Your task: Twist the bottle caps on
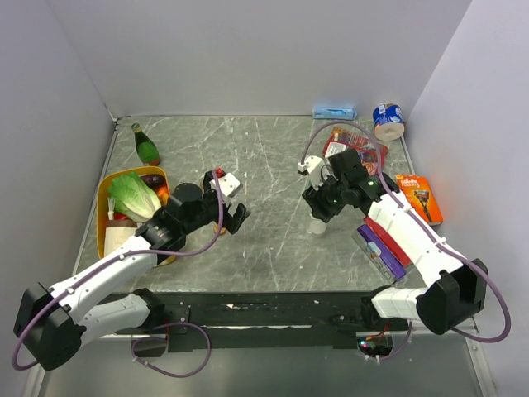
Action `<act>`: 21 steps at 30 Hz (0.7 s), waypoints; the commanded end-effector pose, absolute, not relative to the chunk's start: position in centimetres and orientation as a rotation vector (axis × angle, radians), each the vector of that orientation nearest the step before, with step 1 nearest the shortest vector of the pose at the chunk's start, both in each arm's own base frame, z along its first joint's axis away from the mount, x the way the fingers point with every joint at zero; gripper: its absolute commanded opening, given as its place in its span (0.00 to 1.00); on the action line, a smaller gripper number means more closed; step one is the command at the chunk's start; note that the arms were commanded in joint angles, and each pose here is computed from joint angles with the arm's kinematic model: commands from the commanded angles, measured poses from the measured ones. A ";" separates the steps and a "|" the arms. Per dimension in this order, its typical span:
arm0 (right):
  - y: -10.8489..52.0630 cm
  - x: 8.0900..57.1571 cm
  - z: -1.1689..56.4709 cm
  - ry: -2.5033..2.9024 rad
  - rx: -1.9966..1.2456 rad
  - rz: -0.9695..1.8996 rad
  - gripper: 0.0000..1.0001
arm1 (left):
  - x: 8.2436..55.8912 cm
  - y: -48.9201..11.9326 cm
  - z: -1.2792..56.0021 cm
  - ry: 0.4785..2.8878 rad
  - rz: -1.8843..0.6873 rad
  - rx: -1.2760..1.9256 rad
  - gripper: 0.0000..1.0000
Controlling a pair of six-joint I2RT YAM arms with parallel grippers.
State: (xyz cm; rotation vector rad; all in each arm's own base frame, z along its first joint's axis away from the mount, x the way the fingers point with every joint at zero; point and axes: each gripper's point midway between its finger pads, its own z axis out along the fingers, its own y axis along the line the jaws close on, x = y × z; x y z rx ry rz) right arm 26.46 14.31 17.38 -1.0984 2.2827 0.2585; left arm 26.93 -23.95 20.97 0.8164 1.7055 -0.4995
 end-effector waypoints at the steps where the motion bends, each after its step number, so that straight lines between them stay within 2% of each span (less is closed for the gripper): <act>1: 14.9 28.5 19.1 2.144 -1.036 0.256 0.00 | 27.4 -24.2 23.8 1.636 -0.505 0.838 0.96; 7: 15.0 29.0 16.9 2.181 -1.024 0.271 0.01 | 27.0 -24.2 23.5 1.669 -0.549 0.866 0.96; 10: 15.0 29.3 16.5 2.198 -1.013 0.275 0.06 | 27.1 -24.3 23.6 1.672 -0.558 0.874 0.96; 13: 15.0 29.5 16.2 2.208 -1.004 0.274 0.18 | 27.1 -24.2 23.6 1.671 -0.558 0.883 0.96; 14: 14.9 29.6 16.0 2.216 -0.998 0.268 0.26 | 27.2 -24.3 23.6 1.671 -0.558 0.883 0.96; 15: 14.9 29.6 15.9 2.222 -0.994 0.268 0.29 | 27.3 -24.2 23.6 1.673 -0.559 0.882 0.96; 17: 14.9 29.7 15.7 2.229 -0.986 0.269 0.35 | 27.4 -24.2 23.7 1.671 -0.557 0.879 0.96; 21: 14.8 29.4 15.2 2.254 -0.979 0.282 0.39 | 27.6 -24.3 23.8 1.668 -0.563 0.879 0.96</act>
